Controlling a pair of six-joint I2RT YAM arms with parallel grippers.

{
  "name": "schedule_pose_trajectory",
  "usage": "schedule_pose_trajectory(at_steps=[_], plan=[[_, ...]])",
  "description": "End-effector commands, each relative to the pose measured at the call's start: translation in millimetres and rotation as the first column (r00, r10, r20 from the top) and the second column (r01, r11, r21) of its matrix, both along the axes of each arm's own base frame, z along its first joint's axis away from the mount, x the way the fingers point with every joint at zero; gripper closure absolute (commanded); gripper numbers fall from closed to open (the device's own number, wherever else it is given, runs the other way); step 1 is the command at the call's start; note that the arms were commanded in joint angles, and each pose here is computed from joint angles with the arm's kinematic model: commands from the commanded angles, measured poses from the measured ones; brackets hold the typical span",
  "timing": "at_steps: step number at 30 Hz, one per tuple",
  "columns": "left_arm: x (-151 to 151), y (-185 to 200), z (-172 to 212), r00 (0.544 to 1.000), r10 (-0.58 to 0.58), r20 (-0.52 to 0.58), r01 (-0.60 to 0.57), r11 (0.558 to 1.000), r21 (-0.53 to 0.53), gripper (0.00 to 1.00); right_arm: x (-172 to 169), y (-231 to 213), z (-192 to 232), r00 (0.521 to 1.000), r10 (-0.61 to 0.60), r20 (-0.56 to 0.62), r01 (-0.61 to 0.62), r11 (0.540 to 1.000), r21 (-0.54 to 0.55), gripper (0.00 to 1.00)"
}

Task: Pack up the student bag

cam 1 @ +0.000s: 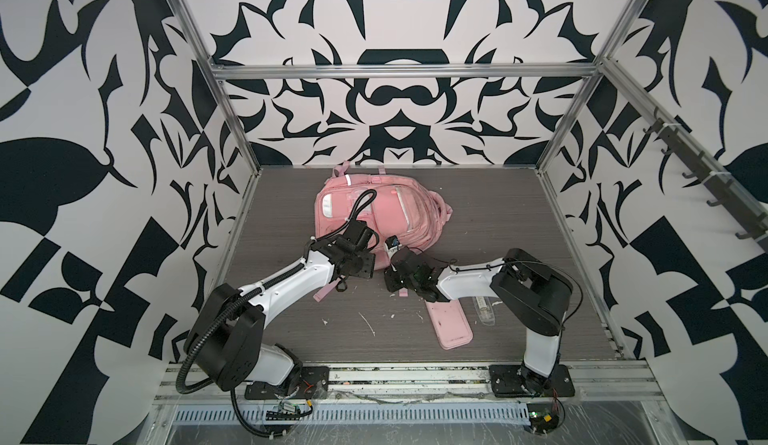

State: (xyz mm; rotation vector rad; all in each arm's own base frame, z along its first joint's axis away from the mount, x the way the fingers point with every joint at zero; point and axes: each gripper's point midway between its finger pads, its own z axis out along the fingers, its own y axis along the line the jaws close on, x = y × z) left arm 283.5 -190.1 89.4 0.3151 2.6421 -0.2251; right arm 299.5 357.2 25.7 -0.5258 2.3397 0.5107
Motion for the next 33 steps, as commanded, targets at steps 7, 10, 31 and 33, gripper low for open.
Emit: schedule_pose_trajectory(at_steps=[7,10,31,33], plan=[[-2,9,-5,1.000,0.028,-0.004,-0.028,0.999,0.027,0.40,-33,7,15,0.986,0.144,-0.084,-0.142,0.990,0.027,1.00],[-5,4,-3,1.000,0.010,-0.006,-0.010,1.000,0.007,0.38,-45,20,16,0.963,0.226,-0.145,-0.220,0.974,0.057,1.00],[-49,8,-20,0.998,-0.064,-0.025,0.065,0.998,0.019,0.34,-82,35,35,0.834,0.424,-0.353,-0.424,0.902,0.083,1.00],[-51,6,-23,0.997,-0.072,-0.038,0.073,0.997,0.016,0.35,-83,33,35,0.828,0.429,-0.362,-0.428,0.900,0.088,1.00]])
